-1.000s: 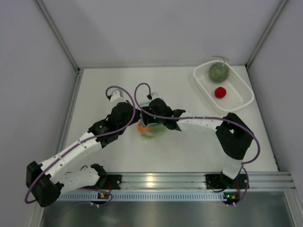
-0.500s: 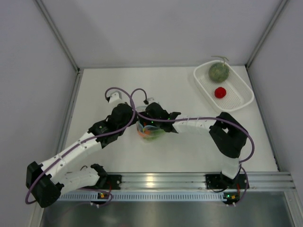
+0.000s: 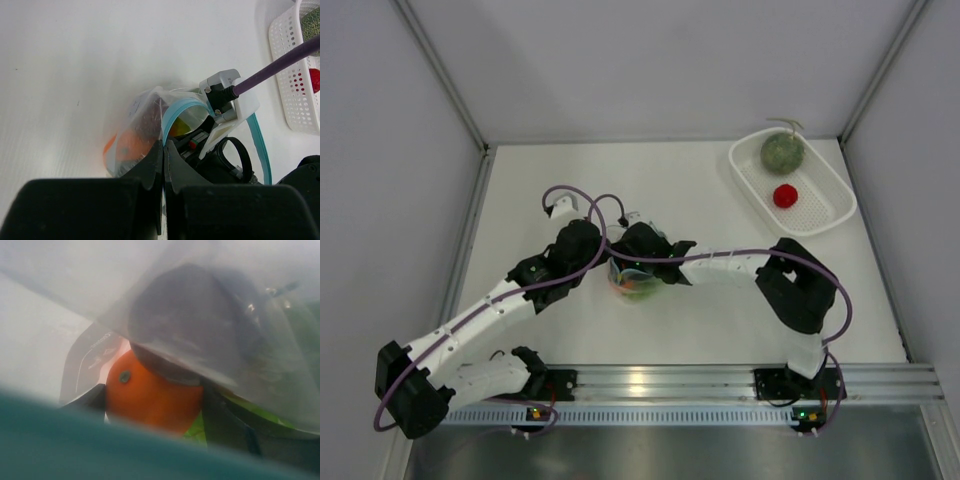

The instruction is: Open the zip-top bag and remove the fake food

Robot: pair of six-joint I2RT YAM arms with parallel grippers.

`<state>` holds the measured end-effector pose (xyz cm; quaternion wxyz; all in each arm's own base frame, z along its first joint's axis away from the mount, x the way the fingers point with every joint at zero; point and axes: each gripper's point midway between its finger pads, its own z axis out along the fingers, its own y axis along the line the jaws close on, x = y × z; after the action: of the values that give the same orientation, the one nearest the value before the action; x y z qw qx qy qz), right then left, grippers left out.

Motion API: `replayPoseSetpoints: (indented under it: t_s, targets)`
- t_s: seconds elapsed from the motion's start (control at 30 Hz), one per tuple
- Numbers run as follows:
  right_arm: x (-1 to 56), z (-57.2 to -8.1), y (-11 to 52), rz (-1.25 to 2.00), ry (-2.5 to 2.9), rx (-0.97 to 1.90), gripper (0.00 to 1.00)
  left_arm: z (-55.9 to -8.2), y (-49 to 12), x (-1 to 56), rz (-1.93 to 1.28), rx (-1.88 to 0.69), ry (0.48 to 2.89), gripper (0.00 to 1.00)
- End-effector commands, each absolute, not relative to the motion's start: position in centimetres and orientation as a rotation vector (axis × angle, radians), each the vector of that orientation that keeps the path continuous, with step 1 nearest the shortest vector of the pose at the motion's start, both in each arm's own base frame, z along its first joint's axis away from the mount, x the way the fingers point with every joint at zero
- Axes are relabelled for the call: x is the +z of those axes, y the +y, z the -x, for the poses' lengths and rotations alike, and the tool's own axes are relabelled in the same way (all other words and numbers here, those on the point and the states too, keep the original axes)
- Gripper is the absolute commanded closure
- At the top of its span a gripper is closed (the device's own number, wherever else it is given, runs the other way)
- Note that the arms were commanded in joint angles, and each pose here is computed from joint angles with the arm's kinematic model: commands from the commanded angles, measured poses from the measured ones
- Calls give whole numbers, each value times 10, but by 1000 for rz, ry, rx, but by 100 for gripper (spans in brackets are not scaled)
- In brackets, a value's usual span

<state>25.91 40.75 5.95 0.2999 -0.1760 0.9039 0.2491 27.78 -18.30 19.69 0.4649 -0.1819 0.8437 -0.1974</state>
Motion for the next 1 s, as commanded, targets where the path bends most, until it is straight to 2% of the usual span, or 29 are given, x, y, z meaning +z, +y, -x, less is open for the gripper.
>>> replayPoseSetpoints:
  t_s: [0.0,0.6,0.97]
  targets:
    - [73,-246,409,517,2381,630,48,-281,-184,203,457,-512,2035,100]
    - [183,-258,386,486,2176,600,49,-277,-188,213,434,-562,2028,100]
    - [231,-260,382,525,2091,611,48,-273,-191,231,380,-606,2004,100]
